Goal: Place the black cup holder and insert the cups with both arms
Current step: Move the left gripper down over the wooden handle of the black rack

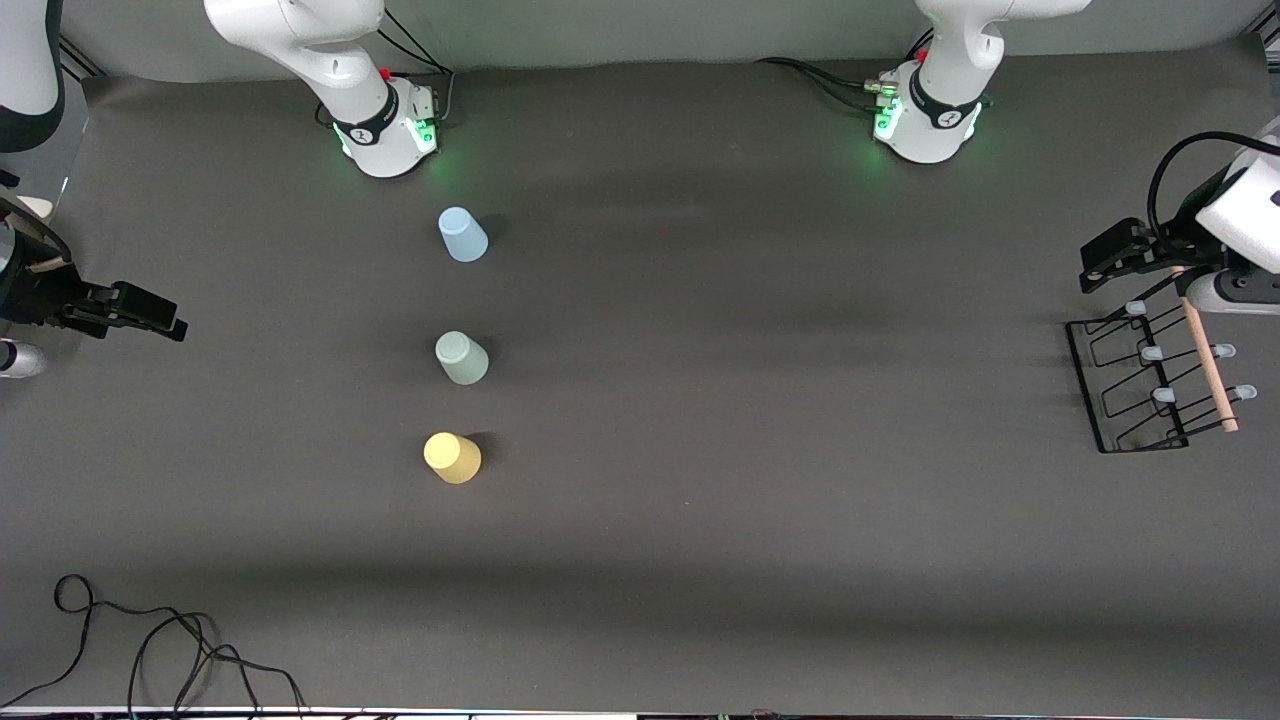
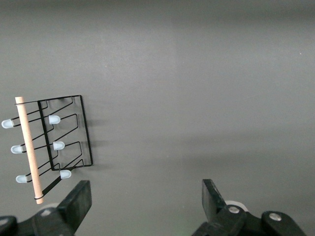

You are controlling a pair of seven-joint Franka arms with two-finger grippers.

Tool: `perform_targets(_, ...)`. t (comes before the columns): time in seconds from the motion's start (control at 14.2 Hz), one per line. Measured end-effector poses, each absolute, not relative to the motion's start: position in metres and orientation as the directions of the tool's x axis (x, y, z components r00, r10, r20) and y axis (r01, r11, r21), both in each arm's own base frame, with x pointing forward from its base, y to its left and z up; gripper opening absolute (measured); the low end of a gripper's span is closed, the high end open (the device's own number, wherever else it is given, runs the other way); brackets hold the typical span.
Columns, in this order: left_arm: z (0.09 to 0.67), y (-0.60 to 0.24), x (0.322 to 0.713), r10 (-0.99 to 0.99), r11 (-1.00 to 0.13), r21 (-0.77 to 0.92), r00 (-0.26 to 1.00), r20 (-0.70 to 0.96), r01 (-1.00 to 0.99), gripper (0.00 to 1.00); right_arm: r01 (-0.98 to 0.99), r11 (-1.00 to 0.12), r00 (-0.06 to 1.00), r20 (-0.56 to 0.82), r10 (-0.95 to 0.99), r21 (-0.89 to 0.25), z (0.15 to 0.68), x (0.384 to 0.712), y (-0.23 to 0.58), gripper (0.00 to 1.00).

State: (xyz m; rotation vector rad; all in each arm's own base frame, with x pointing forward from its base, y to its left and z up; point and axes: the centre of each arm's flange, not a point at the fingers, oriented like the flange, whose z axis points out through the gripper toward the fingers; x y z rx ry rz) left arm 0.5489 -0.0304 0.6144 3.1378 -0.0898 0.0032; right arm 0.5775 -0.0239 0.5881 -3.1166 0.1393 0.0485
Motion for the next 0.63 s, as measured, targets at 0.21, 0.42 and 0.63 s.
perform_targets(0.21,0.6143,-0.0304,0.5488,-0.057,-0.998,0.003,0.998,0.001,-0.057,1.00,-0.089,-0.996,0.996,-0.032,-0.089,-0.020,0.5881,0.5774,-0.0239,1.00)
perform_targets(0.42,0.6142,-0.0303,0.5487,-0.056,-0.998,0.003,0.998,0.000,-0.056,1.00,-0.090,-0.996,0.996,-0.033,-0.089,-0.020,0.5880,0.5774,-0.0240,1.00)
perform_targets(0.63,0.6141,-0.0254,0.5487,-0.047,-0.999,0.001,0.999,-0.001,-0.047,1.00,-0.092,-0.996,0.995,-0.033,-0.091,-0.020,0.5881,0.5774,-0.0251,1.00)
